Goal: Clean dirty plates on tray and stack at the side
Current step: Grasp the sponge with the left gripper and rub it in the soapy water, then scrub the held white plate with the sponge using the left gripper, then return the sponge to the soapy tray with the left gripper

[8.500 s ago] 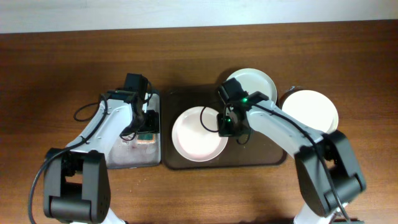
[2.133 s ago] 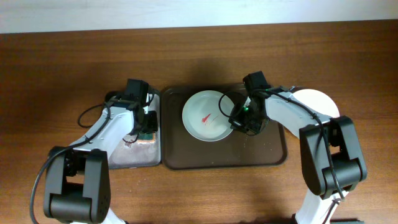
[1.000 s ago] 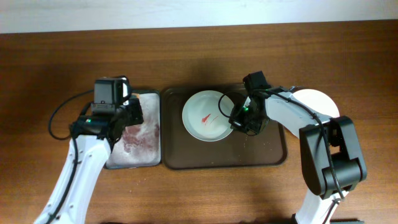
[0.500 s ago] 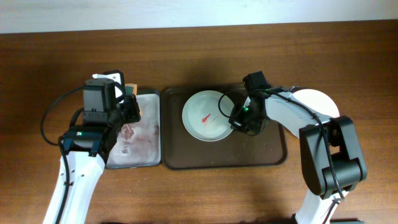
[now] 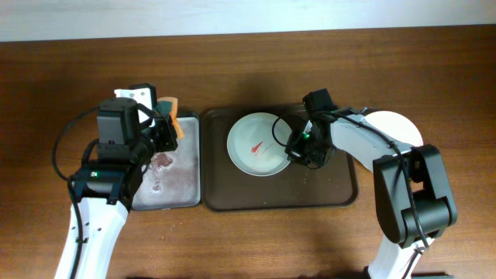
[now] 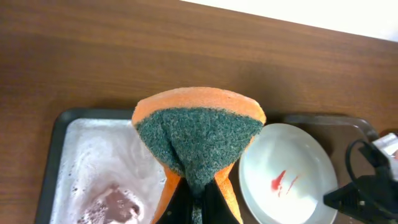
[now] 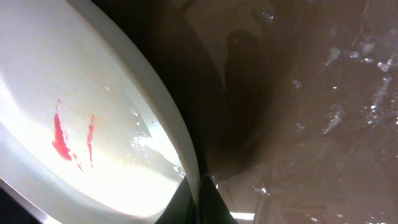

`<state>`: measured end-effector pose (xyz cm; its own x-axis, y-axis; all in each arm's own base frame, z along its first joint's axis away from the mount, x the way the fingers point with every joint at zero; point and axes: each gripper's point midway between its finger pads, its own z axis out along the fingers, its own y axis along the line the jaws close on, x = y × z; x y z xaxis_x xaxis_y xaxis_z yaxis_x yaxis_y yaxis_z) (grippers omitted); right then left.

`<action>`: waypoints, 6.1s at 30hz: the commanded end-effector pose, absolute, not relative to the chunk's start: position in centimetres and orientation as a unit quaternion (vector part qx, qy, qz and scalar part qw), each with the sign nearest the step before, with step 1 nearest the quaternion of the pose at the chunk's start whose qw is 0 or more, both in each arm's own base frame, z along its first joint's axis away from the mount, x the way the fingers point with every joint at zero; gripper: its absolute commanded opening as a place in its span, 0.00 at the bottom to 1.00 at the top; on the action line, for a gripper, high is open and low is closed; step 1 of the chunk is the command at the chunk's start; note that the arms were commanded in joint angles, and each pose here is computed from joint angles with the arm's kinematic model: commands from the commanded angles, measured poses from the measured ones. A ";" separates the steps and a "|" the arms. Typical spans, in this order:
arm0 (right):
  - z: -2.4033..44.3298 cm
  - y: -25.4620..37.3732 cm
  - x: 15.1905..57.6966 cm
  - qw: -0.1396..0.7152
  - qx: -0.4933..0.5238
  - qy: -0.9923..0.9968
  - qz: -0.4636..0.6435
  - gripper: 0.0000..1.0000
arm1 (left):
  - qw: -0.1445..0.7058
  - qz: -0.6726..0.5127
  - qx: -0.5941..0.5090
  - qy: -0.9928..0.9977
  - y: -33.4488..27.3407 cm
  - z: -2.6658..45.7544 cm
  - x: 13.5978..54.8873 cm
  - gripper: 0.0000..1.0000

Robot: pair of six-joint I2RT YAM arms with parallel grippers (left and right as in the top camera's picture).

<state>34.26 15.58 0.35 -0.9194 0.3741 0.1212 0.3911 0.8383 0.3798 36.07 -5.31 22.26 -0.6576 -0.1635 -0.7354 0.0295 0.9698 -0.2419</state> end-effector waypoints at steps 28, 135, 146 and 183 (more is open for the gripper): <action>-0.9 15.5 33.0 0.029 -0.164 -0.971 -0.172 0.04 | 0.416 -0.185 -0.044 0.889 -7.1 23.5 36.0 0.00; -1.7 16.5 32.2 -0.009 -0.036 -0.995 -0.094 0.12 | 0.133 0.053 -0.010 0.990 -3.9 3.0 40.0 0.63; -1.7 16.5 32.1 -0.008 -0.036 -0.995 -0.094 0.12 | 0.052 0.026 -0.003 0.998 -4.5 -0.8 34.8 0.40; 4.6 13.9 35.8 -0.095 -0.002 -0.995 -0.014 0.04 | 0.076 -0.028 0.003 0.997 -6.2 6.9 33.6 1.00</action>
<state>34.13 15.29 1.73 -0.9968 0.0164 -0.0779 0.0083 0.9946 0.1031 33.21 -5.85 6.12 -0.9916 -0.0017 -0.1297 0.0036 0.9991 -0.0413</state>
